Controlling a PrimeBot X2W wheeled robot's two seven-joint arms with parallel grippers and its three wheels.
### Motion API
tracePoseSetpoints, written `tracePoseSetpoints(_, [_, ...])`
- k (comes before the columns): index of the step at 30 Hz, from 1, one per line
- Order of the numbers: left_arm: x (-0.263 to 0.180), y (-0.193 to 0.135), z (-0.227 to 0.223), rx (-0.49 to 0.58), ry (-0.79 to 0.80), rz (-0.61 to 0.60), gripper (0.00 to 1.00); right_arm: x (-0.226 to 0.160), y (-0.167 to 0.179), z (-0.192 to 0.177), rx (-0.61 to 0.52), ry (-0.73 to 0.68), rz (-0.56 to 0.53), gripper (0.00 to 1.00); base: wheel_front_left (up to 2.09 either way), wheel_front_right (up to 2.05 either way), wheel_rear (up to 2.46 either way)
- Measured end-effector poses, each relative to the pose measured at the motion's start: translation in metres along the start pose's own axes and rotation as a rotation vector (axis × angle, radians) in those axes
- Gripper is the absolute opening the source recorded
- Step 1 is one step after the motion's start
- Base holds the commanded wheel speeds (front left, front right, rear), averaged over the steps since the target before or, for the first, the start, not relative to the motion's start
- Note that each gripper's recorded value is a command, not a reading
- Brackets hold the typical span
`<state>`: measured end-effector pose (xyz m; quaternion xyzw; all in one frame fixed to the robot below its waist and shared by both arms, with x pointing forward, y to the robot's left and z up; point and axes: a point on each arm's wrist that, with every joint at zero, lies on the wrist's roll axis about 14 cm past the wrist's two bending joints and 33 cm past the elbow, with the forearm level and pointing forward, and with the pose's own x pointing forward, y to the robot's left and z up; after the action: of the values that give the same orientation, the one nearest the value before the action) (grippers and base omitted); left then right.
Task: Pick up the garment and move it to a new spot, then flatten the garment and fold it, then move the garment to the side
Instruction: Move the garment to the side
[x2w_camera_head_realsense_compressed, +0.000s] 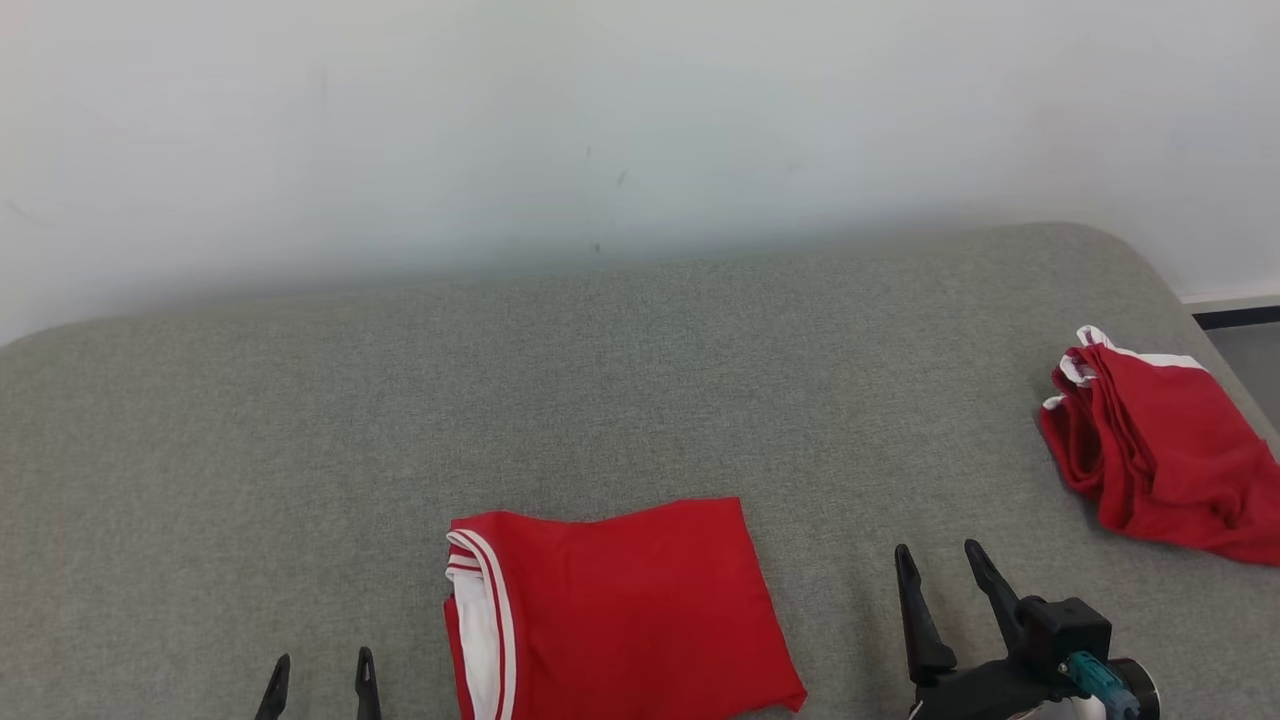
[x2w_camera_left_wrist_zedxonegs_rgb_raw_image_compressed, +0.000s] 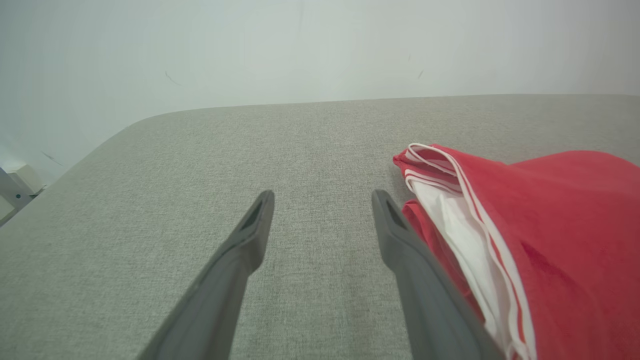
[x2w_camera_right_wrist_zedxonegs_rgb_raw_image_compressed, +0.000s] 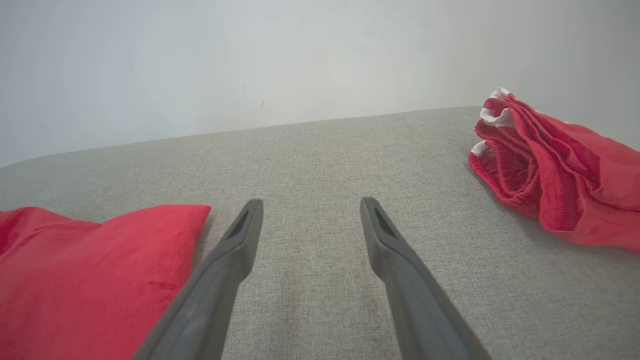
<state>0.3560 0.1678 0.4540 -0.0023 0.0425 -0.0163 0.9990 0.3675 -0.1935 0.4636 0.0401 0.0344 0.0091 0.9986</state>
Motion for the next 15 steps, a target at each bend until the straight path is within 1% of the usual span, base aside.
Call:
tracePoseSetpoints(12, [-0.0050, -0.0002, 0.0003, -0.004, -0.003, 0.000, 1.00, -0.0041, 0.0053, -0.0020, 0.002, 0.004, 0.015, 1.00, 0.00, 0.00, 0.00])
tracePoseSetpoints(15, [-0.0067, 0.0029, -0.0025, -0.039, 0.006, 0.016, 1.00, -0.0037, 0.0075, -0.0045, 0.006, 0.012, 0.021, 1.00, 0.00, 0.00, 0.00])
